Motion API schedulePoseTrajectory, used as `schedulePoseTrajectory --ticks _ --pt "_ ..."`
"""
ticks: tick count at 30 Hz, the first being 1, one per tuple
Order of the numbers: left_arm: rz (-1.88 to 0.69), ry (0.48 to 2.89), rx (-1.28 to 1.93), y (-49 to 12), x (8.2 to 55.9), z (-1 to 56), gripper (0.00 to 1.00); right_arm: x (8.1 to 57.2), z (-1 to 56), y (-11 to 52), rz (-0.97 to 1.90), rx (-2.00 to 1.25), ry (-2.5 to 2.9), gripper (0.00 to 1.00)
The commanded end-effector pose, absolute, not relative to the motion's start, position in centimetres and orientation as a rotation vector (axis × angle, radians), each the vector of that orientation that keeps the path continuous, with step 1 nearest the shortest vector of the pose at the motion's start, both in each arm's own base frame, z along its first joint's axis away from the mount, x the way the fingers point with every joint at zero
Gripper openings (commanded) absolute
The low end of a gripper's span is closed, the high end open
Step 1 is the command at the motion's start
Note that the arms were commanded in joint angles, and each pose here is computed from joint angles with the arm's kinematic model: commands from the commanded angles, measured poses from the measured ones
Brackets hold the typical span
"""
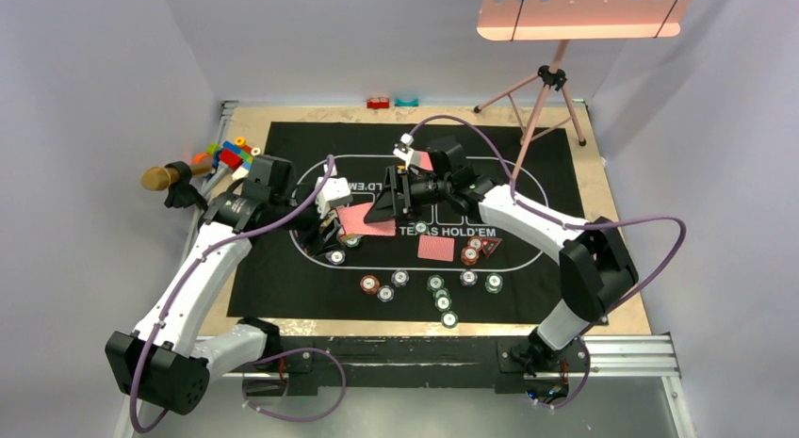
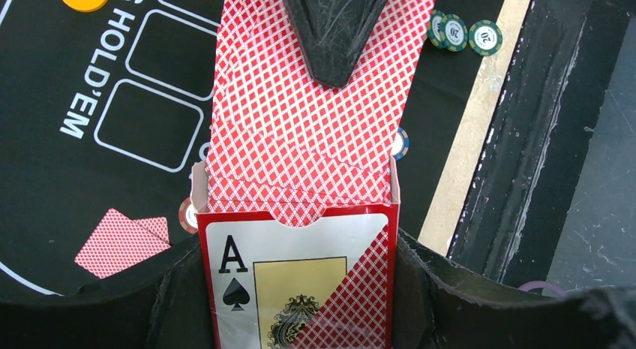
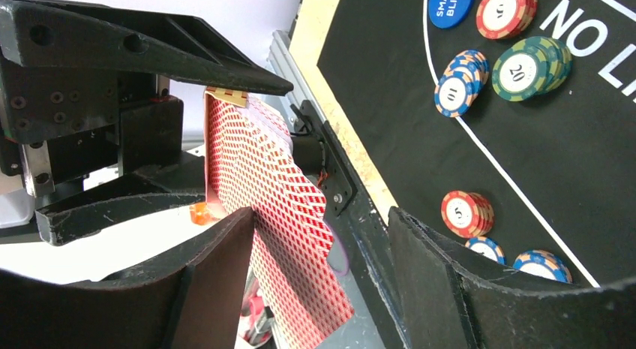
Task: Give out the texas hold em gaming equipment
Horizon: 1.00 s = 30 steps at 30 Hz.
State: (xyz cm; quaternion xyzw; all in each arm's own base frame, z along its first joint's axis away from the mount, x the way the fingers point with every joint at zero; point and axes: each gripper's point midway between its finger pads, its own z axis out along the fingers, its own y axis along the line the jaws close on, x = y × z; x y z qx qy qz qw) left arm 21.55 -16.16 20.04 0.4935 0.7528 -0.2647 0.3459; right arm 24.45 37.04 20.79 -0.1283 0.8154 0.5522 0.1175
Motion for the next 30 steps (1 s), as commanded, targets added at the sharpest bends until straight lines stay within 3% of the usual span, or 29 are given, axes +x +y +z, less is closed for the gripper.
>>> schedulePoseTrajectory --ticks 1,23,30 --pt "-0.709 1.803 1.262 -17.3 22.2 23.7 0.0 24.6 23.5 35.9 1.559 -0.414 2.312 0.69" --pt "-0.732 1.807 1.218 -17.3 22.4 24.0 0.0 23.8 23.2 32.1 1.46 -0.366 2.35 0.68" --pt "-0.734 1.81 1.216 -17.3 22.5 23.9 0.0 23.7 24.2 31.8 1.497 -0.34 2.319 0.58"
